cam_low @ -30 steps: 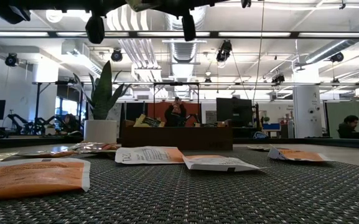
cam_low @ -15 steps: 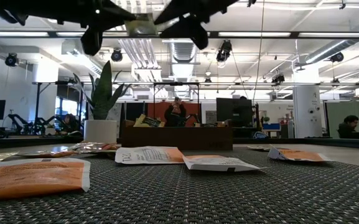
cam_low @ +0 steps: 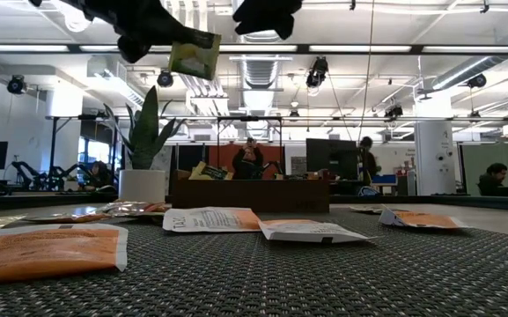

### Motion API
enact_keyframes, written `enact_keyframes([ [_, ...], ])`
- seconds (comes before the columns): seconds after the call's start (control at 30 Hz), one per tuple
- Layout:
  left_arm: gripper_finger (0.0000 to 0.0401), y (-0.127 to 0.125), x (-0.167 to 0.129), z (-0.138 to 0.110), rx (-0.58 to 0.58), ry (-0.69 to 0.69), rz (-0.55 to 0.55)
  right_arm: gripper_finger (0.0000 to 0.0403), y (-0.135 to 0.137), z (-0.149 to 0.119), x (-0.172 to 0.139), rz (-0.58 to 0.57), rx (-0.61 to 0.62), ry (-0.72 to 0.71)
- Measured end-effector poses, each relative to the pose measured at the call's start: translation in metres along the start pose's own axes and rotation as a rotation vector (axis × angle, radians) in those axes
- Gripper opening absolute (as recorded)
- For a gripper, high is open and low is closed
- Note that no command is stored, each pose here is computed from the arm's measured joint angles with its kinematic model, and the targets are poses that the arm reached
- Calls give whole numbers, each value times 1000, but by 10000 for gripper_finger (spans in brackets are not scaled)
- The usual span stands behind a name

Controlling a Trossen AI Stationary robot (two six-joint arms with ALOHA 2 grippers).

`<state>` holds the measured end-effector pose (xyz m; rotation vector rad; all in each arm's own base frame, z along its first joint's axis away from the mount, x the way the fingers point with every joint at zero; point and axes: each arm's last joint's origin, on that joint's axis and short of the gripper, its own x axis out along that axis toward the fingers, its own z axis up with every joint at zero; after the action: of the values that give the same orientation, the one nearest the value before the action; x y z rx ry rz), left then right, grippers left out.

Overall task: Pick & Place Tea
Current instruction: Put the yellow tea bag into the left compartment of the wooden organizer

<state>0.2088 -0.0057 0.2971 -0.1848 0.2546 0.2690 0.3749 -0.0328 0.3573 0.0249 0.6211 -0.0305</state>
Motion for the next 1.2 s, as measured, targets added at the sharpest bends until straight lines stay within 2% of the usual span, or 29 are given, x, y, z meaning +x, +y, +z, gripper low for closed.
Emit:
enact_keyframes([
  [0.13,0,-5,8,8,120,89,12,145,-2,5,3,-4,-68,48],
  [0.27,0,-9,20,12,167,109,12,144,0,11,12,8,-107,76],
  [0.5,0,-11,30,8,175,142,19,138,2,19,26,20,-112,147],
  [0.97,0,-10,22,14,162,95,16,139,6,14,54,36,-116,243],
  [1.2,0,-10,22,12,178,121,21,92,6,14,54,35,-118,240],
])
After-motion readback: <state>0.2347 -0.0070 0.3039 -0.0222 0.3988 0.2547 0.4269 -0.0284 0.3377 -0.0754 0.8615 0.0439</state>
